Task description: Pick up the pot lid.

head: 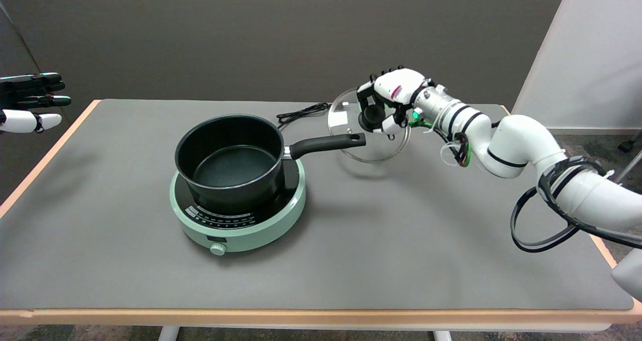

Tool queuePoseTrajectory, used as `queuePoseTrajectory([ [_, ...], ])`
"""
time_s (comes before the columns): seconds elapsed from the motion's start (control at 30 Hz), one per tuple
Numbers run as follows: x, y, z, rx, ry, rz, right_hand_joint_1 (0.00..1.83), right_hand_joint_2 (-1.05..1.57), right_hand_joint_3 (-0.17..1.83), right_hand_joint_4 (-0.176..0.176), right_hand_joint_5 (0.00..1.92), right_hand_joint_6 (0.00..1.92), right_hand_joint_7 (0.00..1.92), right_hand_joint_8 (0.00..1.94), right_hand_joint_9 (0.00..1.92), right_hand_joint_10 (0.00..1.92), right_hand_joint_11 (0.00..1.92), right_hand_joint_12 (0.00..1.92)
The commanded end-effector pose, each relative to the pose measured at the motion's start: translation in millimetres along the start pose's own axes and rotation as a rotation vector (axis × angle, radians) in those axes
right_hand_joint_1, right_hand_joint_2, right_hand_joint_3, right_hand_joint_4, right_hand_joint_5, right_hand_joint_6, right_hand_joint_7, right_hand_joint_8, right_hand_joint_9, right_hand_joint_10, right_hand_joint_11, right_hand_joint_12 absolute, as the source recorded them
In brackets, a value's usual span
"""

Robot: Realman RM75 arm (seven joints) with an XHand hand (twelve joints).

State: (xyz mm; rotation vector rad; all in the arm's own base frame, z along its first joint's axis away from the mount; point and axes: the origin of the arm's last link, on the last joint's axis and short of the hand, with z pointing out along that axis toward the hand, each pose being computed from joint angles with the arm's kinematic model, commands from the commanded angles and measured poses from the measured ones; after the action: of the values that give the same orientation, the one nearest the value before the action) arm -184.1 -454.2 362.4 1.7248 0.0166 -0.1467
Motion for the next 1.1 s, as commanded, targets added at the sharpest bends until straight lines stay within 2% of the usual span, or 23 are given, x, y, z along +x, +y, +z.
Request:
queuePoseTrajectory([
  [0.03, 65, 0, -10, 0.047, 0.162, 0.055, 1.36, 0.86, 0.57, 0.176, 0.67, 1.21, 0.92, 1.25, 0.85, 1.65, 0.67, 0.98],
  [0.07, 69, -1, -11, 0.050, 0.173, 0.055, 1.36, 0.85, 0.58, 0.176, 0.65, 1.26, 0.94, 1.23, 0.84, 1.64, 0.66, 1.02],
  [0.37, 108, -5, -21, 0.080, 0.288, 0.066, 1.36, 0.85, 0.57, 0.176, 0.67, 1.25, 0.94, 1.22, 0.86, 1.66, 0.67, 1.04],
  [0.63, 154, -33, -31, 0.194, 0.398, 0.071, 1.36, 0.85, 0.56, 0.176, 0.68, 1.24, 0.94, 1.22, 0.87, 1.67, 0.67, 1.06],
  [0.87, 174, -72, -19, 0.311, 0.390, 0.052, 1.36, 0.85, 0.56, 0.176, 0.68, 1.24, 0.94, 1.21, 0.87, 1.67, 0.68, 1.06],
  [1.1, 192, -98, -3, 0.373, 0.345, 0.081, 1.37, 0.81, 0.62, 0.176, 0.68, 1.24, 0.96, 1.21, 0.87, 1.68, 0.70, 1.03],
])
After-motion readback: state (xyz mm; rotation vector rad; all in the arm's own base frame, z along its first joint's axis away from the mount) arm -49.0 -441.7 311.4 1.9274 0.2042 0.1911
